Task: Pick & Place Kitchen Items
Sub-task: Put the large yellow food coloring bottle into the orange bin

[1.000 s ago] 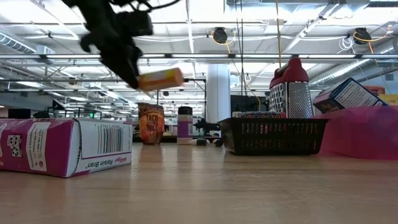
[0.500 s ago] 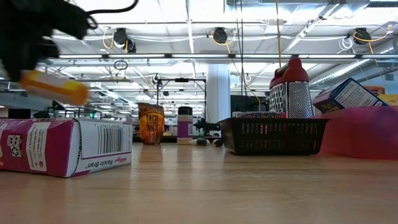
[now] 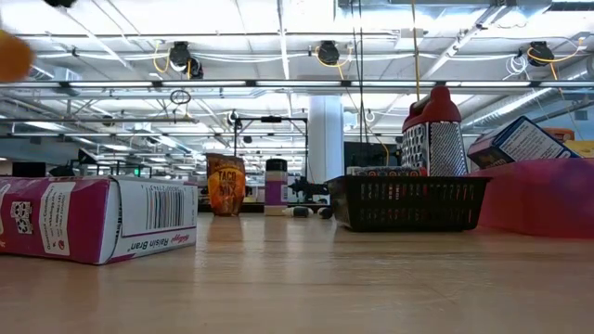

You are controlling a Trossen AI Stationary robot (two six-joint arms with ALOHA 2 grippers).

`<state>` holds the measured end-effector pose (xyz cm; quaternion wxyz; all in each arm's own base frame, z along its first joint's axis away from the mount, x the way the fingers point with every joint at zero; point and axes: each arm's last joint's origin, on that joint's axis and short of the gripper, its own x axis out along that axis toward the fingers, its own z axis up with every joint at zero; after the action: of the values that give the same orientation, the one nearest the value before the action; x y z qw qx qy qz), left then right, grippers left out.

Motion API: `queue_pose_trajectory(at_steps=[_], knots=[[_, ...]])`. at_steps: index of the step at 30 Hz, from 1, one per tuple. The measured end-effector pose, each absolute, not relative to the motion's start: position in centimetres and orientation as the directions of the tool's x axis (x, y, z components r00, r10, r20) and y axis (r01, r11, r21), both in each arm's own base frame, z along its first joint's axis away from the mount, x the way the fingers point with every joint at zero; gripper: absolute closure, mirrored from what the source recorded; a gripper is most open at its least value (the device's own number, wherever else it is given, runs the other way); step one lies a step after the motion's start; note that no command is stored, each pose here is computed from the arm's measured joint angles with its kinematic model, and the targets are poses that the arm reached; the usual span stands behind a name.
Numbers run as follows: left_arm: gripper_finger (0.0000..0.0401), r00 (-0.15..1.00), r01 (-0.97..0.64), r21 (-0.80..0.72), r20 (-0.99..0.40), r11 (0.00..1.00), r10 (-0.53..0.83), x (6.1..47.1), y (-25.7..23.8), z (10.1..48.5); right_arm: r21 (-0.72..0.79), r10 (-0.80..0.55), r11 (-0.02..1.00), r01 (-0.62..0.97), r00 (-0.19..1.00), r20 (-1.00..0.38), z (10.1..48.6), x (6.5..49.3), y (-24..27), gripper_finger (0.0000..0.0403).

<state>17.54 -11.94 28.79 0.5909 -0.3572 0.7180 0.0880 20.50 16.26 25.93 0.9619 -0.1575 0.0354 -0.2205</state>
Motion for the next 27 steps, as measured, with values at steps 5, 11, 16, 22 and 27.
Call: queue_pose_trajectory(at_steps=[5,11,16,22,27], knots=[[0.0308,-0.163,-0.775,-0.225,-0.832,0.591,-0.530,16.9,-12.1,30.1,-0.338,-0.438,0.846,0.413,0.899,0.001,25.9,20.6,16.2,0.0348],[0.0308,-0.354,-0.859,0.005,-0.727,0.511,-0.589,16.0,-12.3,29.8,-0.368,-0.438,0.835,0.408,0.899,0.002,25.9,20.6,16.2,0.0348],[0.0308,-0.411,-0.859,0.064,-0.680,0.509,-0.608,16.5,-12.7,29.2,-0.369,-0.438,0.835,0.408,0.899,0.002,25.9,20.6,16.2,0.0348],[0.0308,-0.493,-0.832,0.124,-0.614,0.541,-0.617,17.8,-14.0,27.4,-0.369,-0.438,0.835,0.408,0.899,0.002,25.9,20.6,16.2,0.0348],[0.0308,-0.560,-0.786,0.124,-0.556,0.605,-0.614,19.2,-15.1,25.2,-0.369,-0.438,0.835,0.408,0.899,0.002,25.9,20.6,16.2,0.0348]])
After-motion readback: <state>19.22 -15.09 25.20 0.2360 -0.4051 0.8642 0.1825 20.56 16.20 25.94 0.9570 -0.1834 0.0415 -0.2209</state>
